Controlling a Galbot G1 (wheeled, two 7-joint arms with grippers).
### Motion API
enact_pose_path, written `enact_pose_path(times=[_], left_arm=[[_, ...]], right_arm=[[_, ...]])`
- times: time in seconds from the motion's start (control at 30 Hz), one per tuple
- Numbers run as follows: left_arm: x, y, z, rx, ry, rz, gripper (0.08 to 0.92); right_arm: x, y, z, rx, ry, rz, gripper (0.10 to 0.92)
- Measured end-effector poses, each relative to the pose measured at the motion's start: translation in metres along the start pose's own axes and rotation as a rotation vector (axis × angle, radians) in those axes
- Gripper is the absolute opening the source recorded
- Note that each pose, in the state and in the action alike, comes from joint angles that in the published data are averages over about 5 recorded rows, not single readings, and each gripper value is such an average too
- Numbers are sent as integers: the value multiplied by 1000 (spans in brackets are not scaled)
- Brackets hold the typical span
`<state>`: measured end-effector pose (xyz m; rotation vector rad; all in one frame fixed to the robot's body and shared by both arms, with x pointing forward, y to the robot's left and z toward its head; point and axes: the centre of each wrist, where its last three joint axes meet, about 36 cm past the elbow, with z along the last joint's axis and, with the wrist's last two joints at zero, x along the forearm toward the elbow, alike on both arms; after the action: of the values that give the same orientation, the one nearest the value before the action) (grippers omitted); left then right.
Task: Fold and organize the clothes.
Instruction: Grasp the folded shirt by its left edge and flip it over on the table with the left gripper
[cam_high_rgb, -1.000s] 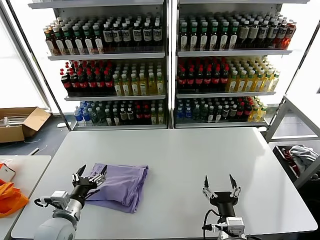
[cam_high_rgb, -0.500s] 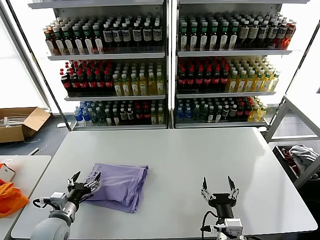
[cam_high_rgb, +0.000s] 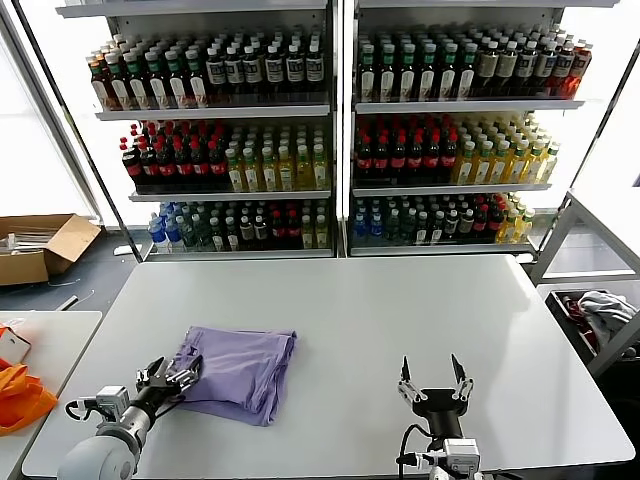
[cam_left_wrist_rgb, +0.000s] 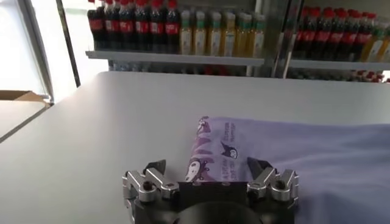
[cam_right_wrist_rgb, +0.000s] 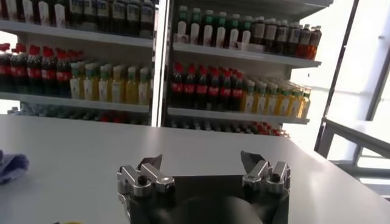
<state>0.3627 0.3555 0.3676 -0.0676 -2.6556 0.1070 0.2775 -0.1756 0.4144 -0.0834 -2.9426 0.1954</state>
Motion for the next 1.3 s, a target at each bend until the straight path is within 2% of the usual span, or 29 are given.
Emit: enact_pose_path(times=[0.43,0.7,0.9,1.3], left_arm=[[-3,-11,4,21,5,35,372],[-2,-10,5,29,-7,16,153],[5,9,-8,14,-50,-54,129],[46,82,-72,-114,-200,-253,129]], right_arm=[[-8,-1,-2,-7,-11,4,823],[-13,-2,-5,-15,-20,8,823],[-17,-3,-6,-19,-25,4,823],[-30,1,-6,-43,-25,-13,823]])
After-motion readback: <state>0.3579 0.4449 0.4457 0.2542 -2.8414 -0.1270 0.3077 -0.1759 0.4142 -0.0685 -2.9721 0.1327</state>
